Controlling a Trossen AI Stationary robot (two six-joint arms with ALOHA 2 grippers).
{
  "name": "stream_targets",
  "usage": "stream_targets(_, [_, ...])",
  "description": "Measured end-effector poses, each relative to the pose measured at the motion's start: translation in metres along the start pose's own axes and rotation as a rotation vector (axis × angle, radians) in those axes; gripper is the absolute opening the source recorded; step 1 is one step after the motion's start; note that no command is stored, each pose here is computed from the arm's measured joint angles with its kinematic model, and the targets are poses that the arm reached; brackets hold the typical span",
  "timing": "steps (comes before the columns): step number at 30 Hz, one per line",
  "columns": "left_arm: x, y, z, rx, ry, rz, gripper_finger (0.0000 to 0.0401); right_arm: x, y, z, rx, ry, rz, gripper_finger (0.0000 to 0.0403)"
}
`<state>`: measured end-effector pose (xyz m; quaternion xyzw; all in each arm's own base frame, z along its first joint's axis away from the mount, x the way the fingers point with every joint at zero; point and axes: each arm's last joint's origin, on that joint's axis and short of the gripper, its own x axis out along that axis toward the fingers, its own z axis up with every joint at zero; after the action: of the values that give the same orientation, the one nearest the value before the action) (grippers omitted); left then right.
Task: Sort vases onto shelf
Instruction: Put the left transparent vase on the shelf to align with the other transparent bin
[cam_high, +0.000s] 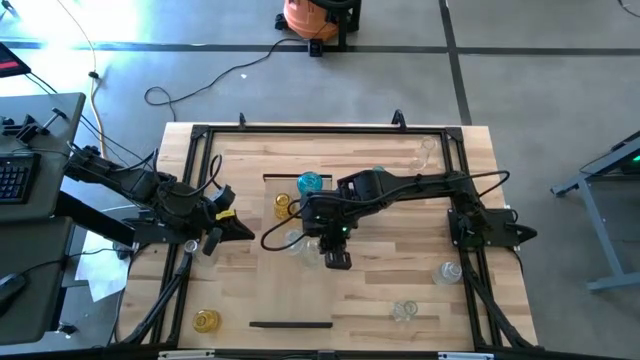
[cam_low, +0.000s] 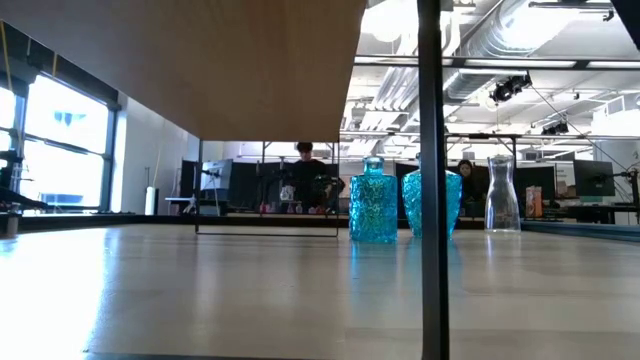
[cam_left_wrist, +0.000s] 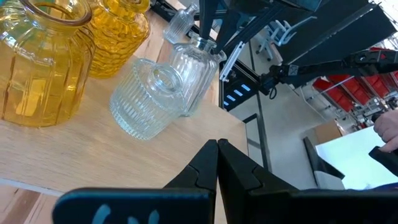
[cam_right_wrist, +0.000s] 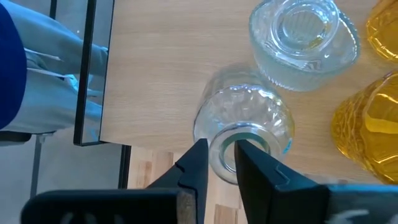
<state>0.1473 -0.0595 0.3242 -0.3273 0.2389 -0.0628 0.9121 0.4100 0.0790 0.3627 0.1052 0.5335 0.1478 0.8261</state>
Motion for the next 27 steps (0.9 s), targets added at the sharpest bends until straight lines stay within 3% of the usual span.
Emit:
stream_targets(12, [0.000,0.000,0.000,0.011,0.001,0.000,0.0000,-0.015,0.005,0.004,-0.021,-0.058,0.011,0.0060])
stream_targets(22, [0.000,0.000,0.000,0.017,0.004,-0.002,0.0000,-0.023,0.008,0.001,-0.013,-0.069,-0.022,0.0015])
stream_targets(27, [-0.001,-0.006,-0.006,-0.022,0.120,-0.114,0.0000,-0.024,0.007,0.001,0.001,-0.082,-0.079,0.0001])
